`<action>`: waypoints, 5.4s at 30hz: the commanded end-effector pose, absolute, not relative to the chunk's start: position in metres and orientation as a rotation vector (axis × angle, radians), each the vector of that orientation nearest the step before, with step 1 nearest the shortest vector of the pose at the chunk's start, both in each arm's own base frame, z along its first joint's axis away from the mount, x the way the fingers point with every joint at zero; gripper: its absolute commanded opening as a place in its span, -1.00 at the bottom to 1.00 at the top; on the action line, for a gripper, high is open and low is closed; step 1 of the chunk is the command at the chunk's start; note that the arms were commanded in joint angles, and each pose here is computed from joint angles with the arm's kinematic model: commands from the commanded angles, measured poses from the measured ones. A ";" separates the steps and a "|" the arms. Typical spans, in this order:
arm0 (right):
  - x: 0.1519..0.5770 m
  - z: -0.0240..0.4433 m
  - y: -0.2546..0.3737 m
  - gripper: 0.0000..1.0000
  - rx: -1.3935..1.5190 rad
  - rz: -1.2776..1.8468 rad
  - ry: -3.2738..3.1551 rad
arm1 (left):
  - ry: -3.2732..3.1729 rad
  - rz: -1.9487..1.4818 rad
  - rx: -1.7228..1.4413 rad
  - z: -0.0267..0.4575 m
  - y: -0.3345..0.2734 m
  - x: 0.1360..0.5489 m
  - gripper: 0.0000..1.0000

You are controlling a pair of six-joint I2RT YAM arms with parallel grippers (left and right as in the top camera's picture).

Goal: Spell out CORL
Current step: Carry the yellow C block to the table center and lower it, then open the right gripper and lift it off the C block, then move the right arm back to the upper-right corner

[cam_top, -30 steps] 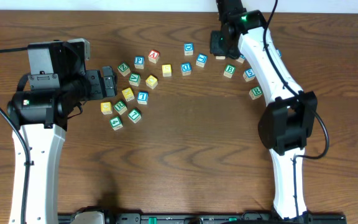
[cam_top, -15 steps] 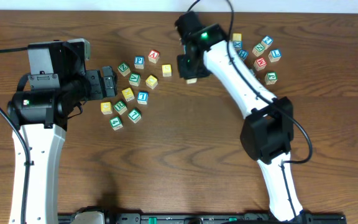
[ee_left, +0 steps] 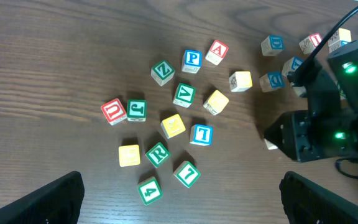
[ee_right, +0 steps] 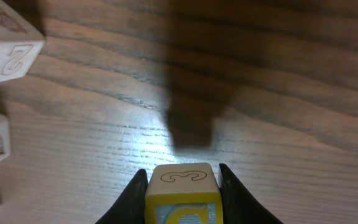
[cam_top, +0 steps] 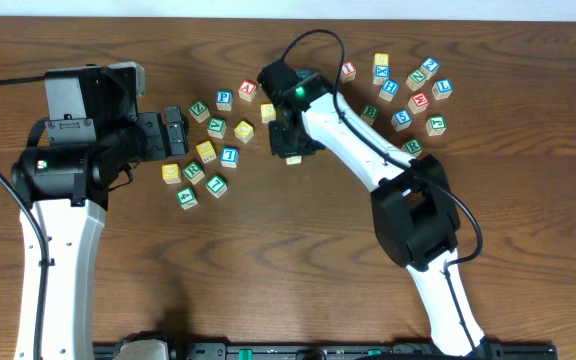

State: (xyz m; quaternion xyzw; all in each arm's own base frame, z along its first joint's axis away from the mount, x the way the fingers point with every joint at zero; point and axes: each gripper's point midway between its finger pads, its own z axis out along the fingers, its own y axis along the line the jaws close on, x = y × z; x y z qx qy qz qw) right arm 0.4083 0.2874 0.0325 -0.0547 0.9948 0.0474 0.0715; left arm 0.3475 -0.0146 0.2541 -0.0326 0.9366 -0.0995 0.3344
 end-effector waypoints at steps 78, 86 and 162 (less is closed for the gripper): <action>0.412 0.013 0.296 -0.25 0.005 0.041 2.891 | 2.422 -0.254 -0.063 0.263 -0.014 0.350 0.98; 0.421 0.026 0.298 0.00 -0.030 0.078 2.864 | 2.422 -0.254 -0.063 0.263 -0.014 0.350 0.98; 0.476 0.214 0.179 0.56 -0.235 0.402 2.578 | 2.486 -0.332 -0.144 0.254 -0.021 0.338 0.98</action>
